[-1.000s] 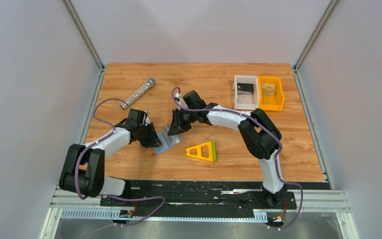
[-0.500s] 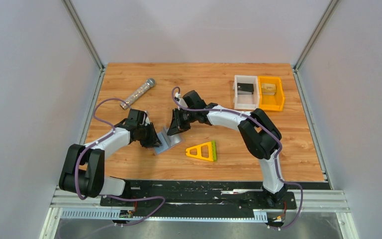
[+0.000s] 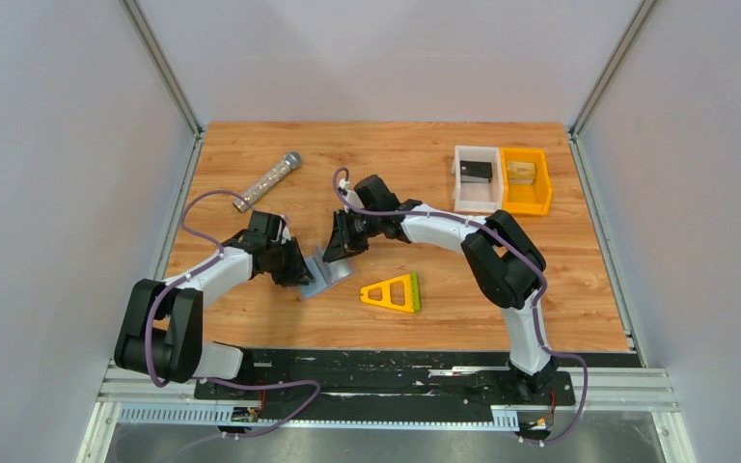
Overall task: Take the credit cards out of the card holder
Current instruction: Remove the credit card from the card holder.
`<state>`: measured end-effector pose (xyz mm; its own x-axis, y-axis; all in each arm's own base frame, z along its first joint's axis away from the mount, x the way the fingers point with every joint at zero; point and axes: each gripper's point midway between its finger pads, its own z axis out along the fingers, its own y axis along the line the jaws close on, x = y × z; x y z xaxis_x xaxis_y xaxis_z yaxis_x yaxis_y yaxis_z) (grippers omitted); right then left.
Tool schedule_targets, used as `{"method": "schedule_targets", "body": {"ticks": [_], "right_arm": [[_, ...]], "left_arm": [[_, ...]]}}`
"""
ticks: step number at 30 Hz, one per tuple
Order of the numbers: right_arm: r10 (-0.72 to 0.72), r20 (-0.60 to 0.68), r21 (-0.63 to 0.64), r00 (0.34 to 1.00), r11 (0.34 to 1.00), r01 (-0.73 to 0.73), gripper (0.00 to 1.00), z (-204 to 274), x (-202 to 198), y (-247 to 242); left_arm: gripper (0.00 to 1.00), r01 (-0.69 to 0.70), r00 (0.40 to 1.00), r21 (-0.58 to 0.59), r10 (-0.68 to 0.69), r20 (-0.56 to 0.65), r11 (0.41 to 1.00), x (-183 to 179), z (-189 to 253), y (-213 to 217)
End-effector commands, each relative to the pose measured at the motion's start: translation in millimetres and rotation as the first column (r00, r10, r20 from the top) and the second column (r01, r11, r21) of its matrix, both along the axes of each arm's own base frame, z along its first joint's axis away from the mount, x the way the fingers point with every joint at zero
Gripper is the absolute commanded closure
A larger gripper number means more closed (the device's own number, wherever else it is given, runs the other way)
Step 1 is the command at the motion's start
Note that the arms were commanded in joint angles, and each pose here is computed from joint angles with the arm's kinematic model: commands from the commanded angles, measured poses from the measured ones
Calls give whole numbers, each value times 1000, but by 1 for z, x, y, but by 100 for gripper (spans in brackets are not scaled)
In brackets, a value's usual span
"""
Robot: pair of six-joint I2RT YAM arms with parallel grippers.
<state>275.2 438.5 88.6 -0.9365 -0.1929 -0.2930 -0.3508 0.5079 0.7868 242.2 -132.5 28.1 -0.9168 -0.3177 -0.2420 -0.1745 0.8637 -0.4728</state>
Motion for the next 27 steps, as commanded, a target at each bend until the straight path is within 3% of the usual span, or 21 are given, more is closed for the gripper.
{"method": "schedule_targets", "body": {"ticks": [1, 5, 27], "right_arm": [[15, 11, 18, 1000, 1000, -15, 86, 1, -1, 8], [21, 11, 19, 1000, 1000, -21, 94, 0, -2, 8], [26, -1, 2, 1000, 1000, -26, 93, -9, -6, 11]], "left_arm": [[69, -15, 1000, 18, 15, 16, 1000, 2, 6, 4], [69, -16, 1000, 18, 16, 18, 1000, 3, 7, 4], [65, -47, 997, 47, 44, 58, 998, 16, 24, 9]]}}
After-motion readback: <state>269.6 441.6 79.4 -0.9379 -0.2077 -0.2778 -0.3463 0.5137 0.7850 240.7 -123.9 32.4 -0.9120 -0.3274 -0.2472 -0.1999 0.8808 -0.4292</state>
